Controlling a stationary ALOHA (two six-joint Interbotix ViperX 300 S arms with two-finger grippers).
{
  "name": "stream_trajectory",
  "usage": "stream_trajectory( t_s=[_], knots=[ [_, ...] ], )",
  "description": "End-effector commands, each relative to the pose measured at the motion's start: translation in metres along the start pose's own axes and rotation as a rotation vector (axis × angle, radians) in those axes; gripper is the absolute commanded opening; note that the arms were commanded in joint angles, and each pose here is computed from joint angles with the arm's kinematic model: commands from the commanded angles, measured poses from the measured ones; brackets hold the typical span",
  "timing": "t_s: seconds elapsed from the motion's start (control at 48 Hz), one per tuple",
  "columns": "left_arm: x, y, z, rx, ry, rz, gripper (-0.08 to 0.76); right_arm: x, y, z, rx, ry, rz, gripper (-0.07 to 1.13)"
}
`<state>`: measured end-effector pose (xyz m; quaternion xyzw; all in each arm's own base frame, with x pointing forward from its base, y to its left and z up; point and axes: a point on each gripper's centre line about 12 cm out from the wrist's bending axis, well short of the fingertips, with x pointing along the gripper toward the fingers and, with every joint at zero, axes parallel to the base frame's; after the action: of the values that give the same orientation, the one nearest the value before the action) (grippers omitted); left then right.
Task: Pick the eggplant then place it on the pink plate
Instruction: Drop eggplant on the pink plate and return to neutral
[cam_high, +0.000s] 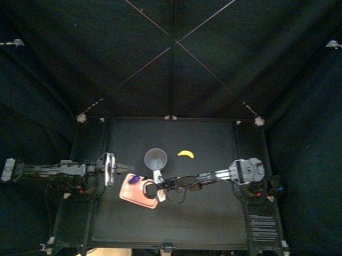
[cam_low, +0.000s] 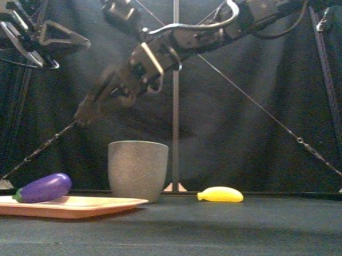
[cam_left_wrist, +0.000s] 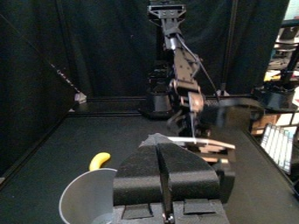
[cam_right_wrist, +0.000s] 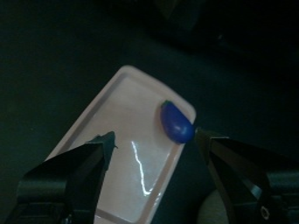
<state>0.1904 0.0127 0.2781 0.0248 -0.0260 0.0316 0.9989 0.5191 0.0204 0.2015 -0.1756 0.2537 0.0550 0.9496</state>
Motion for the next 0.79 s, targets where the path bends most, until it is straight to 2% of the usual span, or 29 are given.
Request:
stream_trajectory(
  t_s=[0.021,0.375,0.792],
  knots=[
    [0.001,0.001,0.005,0.003,-0.014,0.003,-0.039,-0.050,-0.020,0.032,0.026,-0.122,-0.043,1.04],
    [0.001,0.001,0.004,0.003,-0.014,0.005,-0.039,-0.156,-0.030,0.039,0.109,-0.351,-0.089,1.04],
    [0.001,0.001,0.003,0.003,-0.010,0.006,-0.039,-0.272,-0.015,0.005,0.133,-0.597,-0.135,1.04]
  ],
)
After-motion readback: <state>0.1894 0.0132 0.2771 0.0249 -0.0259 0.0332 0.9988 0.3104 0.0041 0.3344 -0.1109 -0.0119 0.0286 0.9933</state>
